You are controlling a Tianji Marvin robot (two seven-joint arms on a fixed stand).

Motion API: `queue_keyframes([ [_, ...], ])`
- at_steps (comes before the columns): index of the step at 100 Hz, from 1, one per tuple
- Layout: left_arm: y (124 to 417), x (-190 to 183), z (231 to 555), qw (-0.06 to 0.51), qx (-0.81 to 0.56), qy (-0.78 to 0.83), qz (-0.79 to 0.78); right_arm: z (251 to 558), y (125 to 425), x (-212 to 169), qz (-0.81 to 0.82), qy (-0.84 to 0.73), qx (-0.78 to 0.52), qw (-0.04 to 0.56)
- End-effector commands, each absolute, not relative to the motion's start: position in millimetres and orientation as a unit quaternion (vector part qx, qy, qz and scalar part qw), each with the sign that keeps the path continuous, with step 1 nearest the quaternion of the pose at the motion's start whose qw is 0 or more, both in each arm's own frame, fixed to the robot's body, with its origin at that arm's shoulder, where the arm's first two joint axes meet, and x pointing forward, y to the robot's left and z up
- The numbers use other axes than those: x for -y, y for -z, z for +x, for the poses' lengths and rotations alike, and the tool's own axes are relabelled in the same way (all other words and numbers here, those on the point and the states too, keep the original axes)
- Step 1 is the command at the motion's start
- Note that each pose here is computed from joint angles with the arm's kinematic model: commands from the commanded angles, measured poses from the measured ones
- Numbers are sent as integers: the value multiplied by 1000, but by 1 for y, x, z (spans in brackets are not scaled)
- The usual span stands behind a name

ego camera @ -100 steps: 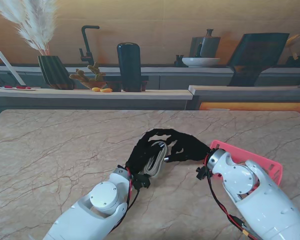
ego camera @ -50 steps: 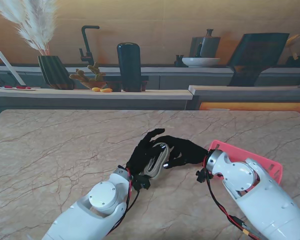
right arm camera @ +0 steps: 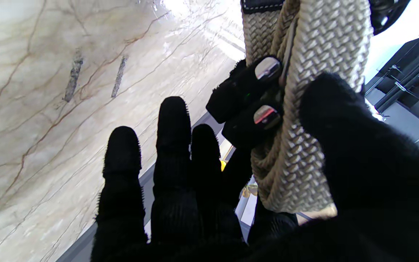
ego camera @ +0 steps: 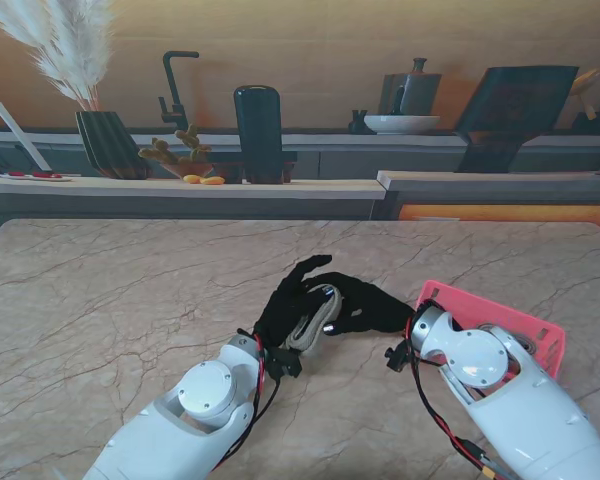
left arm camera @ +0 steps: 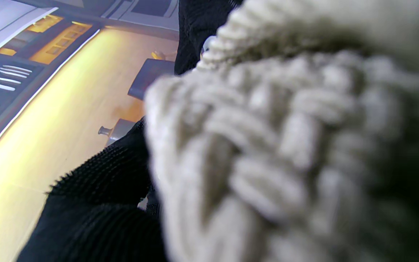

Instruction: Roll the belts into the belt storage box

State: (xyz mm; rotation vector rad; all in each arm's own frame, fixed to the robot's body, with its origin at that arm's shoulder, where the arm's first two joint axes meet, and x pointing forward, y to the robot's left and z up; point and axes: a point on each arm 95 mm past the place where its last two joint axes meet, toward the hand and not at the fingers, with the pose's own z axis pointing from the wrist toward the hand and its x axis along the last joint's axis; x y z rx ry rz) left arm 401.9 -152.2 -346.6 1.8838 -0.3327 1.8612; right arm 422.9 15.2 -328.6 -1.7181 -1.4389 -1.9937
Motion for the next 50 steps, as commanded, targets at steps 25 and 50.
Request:
queue_keyframes([
  [25,343,159,401,238,103,-675,691,413,329,-29,-580,678,442,90],
  [50,342,163,402,242,86,-670,696,414,332,-38,-592,678,425,96],
])
